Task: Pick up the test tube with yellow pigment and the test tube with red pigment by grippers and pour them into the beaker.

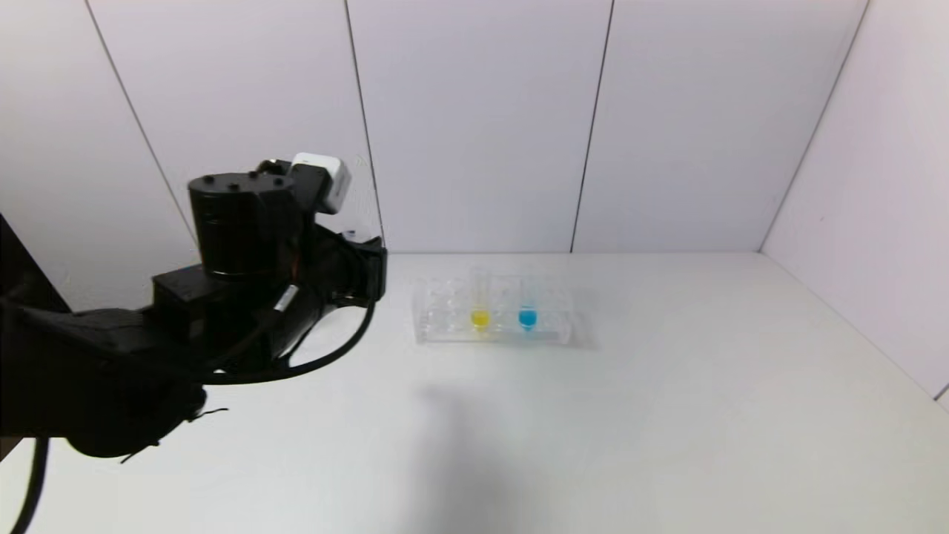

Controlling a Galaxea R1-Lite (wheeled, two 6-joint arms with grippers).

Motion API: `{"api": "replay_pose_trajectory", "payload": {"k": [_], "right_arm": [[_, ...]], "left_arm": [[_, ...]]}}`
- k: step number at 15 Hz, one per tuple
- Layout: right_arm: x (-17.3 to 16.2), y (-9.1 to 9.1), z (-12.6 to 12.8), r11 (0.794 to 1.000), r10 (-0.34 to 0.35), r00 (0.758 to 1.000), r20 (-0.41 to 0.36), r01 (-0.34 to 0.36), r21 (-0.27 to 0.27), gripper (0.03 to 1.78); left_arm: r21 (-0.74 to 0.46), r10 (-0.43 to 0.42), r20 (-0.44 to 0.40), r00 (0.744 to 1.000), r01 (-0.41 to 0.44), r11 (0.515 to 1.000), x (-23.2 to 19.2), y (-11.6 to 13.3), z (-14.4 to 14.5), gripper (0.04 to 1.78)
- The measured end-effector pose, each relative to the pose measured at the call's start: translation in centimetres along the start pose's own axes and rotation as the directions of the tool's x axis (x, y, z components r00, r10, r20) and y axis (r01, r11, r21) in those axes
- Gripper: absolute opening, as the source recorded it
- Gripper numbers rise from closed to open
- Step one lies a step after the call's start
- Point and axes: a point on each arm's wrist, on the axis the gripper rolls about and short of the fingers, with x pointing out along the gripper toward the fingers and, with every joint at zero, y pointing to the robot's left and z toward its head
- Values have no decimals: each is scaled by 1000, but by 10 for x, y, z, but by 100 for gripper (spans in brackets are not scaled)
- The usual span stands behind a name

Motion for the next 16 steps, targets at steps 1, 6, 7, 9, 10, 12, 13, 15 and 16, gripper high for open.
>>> {"api": "replay_pose_trajectory", "payload": {"k": [1,6,7,9,10,12,13,15,16], "right_arm": [[0,0,0,1000,0,1000,0,0,0,171],[0,0,0,1000,0,1000,0,0,0,171],[0,0,0,1000,0,1000,0,0,0,171],[0,0,0,1000,0,1000,0,0,0,171],[0,0,0,1000,0,1000,0,0,0,171],[0,0,0,1000,0,1000,0,0,0,171],[0,0,0,1000,0,1000,0,0,0,171],[0,0,0,1000,0,1000,0,0,0,171],[0,0,0,1000,0,1000,0,0,0,171]], "left_arm": [[17,2,-25,1000,-2,1000,-5,20,-2,45],[124,41,-90,995,-30,992,-20,120,-12,45],[144,31,-110,993,-15,990,-22,138,-14,45],[159,1,-133,991,20,987,-18,163,-10,45],[166,-4,-145,989,28,986,-13,174,-6,45],[195,-11,-168,986,44,980,0,191,0,45],[211,-17,-189,982,57,976,8,198,3,45],[242,-38,-240,970,98,965,20,207,12,45],[261,-56,-276,959,131,956,25,209,16,45]]}}
